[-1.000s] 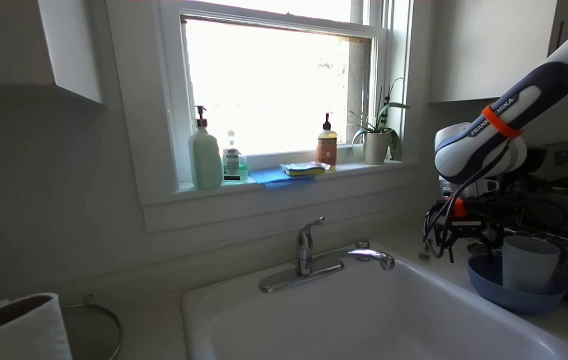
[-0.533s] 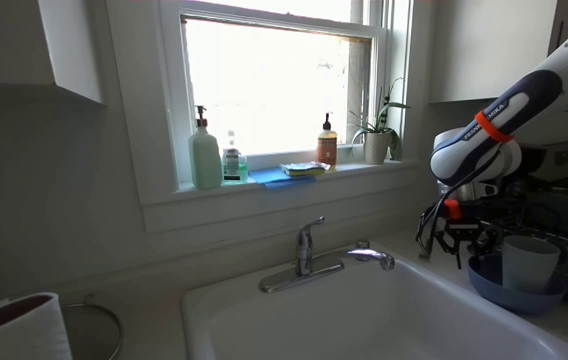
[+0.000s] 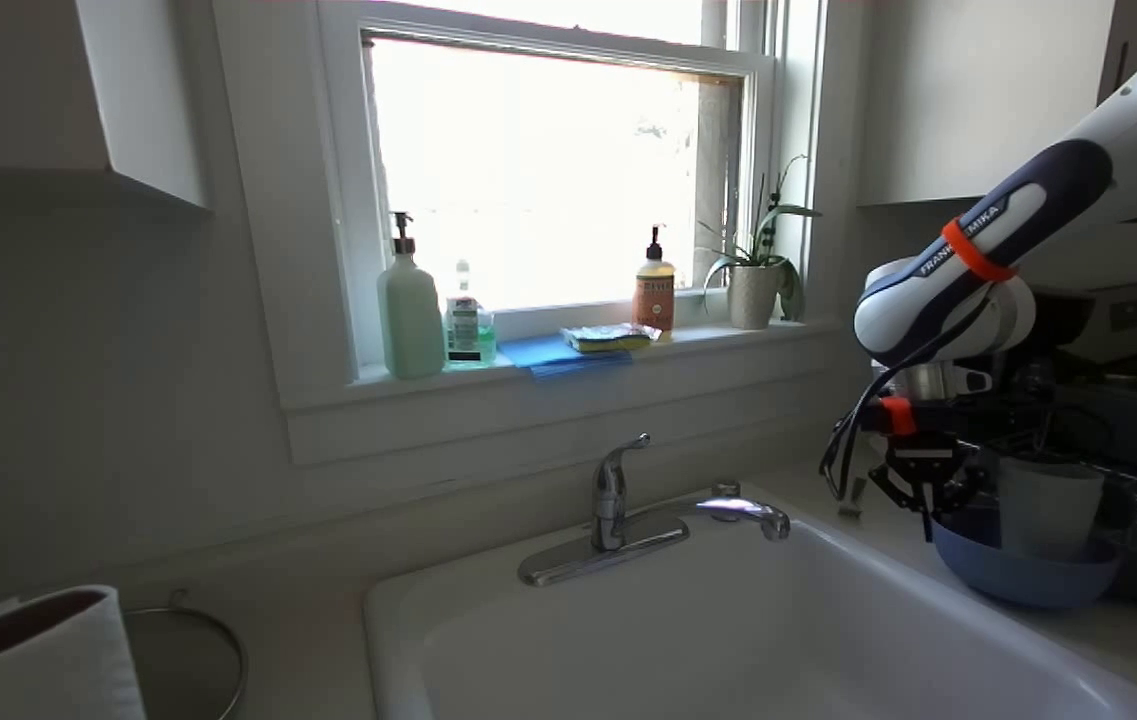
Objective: Stack the two cups on the counter in the blue bowl then put the bowl and cups in the sink.
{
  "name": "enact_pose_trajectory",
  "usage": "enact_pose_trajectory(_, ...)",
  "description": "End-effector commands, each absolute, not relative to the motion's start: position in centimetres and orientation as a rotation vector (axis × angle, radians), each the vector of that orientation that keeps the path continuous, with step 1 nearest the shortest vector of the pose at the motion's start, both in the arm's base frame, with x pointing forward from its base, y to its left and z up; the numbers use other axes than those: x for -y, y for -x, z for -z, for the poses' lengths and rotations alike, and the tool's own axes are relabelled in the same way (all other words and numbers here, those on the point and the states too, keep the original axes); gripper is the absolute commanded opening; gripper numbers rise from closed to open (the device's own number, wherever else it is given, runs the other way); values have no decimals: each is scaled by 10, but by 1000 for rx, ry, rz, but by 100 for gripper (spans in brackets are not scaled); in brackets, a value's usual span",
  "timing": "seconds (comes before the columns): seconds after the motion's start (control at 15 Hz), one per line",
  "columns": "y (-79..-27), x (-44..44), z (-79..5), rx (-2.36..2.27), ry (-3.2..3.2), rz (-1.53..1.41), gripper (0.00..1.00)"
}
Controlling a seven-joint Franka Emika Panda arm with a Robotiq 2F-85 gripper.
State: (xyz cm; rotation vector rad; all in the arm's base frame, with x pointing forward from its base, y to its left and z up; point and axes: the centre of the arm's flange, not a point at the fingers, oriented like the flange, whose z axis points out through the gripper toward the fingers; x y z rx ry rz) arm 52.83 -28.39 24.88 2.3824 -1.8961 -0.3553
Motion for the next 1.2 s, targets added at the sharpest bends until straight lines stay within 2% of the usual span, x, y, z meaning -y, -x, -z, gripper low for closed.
enact_pose_trajectory(0.0, -536, 290, -255, 1916, -2379, 380, 1)
enact_pose_trajectory(1.13, -557, 253, -276, 2051, -2222, 261, 1)
